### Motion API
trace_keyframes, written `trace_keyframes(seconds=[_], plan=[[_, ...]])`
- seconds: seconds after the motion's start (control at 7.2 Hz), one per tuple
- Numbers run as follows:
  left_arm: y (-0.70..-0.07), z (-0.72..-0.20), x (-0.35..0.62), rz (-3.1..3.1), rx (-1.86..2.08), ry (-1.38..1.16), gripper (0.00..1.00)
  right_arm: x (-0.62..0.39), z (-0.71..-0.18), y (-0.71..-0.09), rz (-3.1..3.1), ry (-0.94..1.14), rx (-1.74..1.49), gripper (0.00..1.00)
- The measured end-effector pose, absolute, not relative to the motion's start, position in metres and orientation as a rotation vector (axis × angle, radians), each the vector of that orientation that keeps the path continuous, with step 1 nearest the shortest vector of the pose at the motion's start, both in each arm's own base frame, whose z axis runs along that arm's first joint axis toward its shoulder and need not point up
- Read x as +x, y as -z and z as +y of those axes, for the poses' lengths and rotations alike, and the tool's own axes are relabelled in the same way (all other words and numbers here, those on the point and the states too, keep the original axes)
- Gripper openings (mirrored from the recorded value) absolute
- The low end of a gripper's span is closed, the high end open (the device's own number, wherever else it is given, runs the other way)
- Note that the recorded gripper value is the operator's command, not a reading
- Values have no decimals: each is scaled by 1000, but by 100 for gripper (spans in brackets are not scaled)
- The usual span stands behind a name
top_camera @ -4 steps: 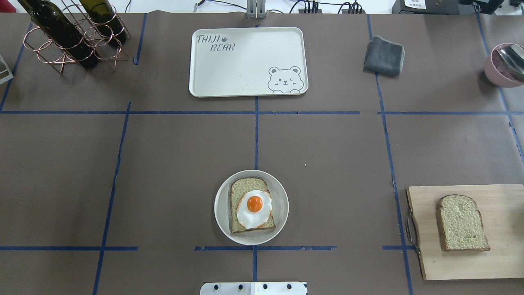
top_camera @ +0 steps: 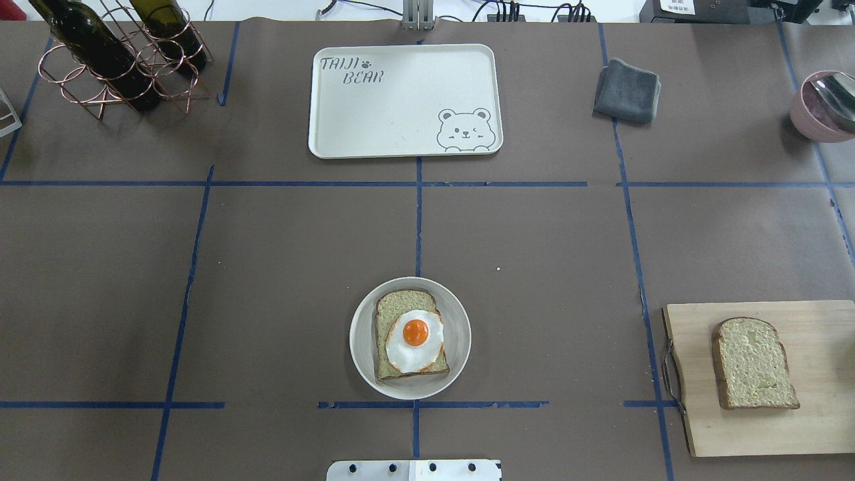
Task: Make sandwich and place on tray
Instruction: 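Move both arms out from rest, right gripper toward the bread slice on the board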
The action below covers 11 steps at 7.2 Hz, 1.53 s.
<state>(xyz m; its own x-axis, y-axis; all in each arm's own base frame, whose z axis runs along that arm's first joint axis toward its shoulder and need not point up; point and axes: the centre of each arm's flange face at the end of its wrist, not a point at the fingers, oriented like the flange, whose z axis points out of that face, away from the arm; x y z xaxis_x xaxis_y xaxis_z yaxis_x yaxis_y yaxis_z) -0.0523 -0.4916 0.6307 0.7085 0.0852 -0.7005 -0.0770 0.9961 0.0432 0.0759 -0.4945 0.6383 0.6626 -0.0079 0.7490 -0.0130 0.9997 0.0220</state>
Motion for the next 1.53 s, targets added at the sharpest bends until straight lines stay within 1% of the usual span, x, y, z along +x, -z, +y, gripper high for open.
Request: trace_keyframes(seconds=[0.42,0.56,0.83,1.11,1.53], plan=[[-602,-508,-34,780,142,-140,100,55,-522,-598,-850,14,55,100],[-586,-513,-16,790,172,-131,100,48,-522,-594,-862,20,59,100],[-551,-516,42,832,198,-121,100,26,-512,-583,-908,7,87,100],[-518,-510,92,891,212,-92,100,-26,-497,-562,-893,-28,117,100],[-485,-501,136,969,214,-48,100,-102,-440,-516,-903,-76,57,100]])
